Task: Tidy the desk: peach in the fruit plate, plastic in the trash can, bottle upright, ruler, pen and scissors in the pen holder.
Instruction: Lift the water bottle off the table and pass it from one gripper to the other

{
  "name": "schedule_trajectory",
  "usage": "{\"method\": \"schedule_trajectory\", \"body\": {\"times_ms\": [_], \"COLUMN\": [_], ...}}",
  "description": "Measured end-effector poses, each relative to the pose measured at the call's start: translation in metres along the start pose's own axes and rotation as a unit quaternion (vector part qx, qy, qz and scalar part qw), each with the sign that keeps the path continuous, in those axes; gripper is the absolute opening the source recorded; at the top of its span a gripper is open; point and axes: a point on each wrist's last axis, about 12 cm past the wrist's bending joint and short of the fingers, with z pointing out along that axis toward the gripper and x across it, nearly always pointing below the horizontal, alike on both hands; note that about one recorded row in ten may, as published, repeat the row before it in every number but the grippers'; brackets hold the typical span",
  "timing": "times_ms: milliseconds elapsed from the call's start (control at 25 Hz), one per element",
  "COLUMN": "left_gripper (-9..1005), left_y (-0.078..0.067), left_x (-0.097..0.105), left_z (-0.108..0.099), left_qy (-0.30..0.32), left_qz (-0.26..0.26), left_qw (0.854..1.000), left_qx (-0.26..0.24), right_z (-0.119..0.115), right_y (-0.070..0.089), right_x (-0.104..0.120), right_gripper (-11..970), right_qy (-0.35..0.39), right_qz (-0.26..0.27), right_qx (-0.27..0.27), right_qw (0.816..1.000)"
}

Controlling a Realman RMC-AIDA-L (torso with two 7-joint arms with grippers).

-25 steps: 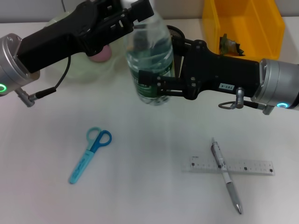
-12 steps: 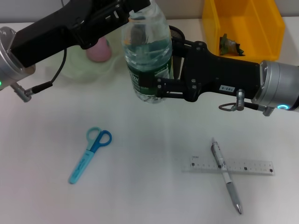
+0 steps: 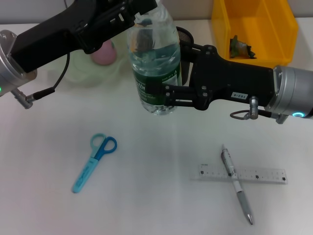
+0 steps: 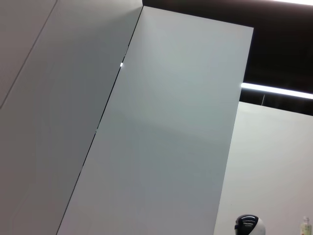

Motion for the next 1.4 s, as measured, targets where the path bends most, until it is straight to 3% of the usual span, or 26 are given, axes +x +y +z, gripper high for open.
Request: {"method": "schedule_trajectory", "body": {"times_ms": [1400], "left_gripper": [461], "left_y": [0.0000], "left_x": [0.0010], "left_z": [-0.0005], "left_qy": [0.001], "left_qz": [-0.002], "left_qw": [1.000], "left_qx": [-0.002], "right_z": [-0.0007], "right_y": [0.0003], "right_x": [-0.0033], "right_gripper": [762], "right_qy": [-0.001], "right_qz": [-0.014], "right_qx": [-0.008], "right_qw": [1.000]}}
